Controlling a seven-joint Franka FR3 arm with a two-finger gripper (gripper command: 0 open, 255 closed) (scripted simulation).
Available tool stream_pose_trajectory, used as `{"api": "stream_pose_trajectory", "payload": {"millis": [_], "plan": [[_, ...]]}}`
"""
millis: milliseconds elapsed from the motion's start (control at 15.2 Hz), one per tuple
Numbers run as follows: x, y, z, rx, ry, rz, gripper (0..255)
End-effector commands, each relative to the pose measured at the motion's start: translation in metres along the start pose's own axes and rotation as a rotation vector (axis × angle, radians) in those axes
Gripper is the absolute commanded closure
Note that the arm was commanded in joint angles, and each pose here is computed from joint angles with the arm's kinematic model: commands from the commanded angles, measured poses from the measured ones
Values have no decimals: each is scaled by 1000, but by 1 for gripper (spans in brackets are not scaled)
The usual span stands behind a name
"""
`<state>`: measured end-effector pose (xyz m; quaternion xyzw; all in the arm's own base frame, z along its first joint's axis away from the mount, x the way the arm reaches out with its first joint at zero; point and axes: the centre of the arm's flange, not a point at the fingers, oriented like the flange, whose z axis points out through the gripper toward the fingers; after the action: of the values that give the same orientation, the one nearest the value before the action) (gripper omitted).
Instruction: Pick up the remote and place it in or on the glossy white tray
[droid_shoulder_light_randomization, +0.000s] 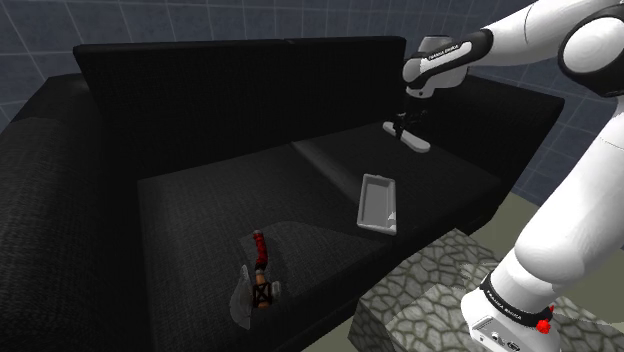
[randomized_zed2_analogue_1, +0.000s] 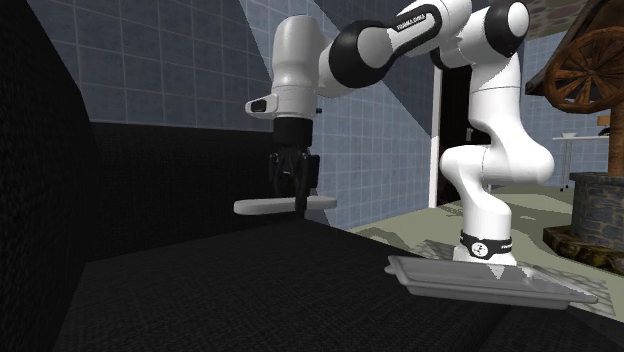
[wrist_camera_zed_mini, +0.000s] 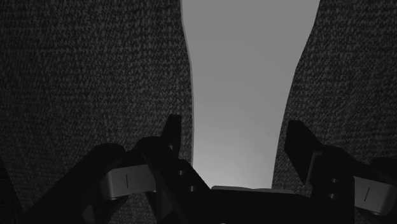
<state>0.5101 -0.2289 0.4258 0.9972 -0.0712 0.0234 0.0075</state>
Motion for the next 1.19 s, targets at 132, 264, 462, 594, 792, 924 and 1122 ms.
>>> {"api": "stream_pose_trajectory", "payload": {"millis": [132, 264, 462, 594, 792, 924, 1122], "plan": [[-5, -11, -15, 0, 0, 0, 255], [-20, -33, -17, 0, 0, 0, 255], [-41, -66, -19, 0, 0, 0, 255], [-55, -89, -20, 0, 0, 0, 255], [-76, -122, -22, 0, 0, 0, 255], [-90, -144, -24, 0, 0, 0, 255], [-111, -178, -26, 0, 0, 0, 255]]}}
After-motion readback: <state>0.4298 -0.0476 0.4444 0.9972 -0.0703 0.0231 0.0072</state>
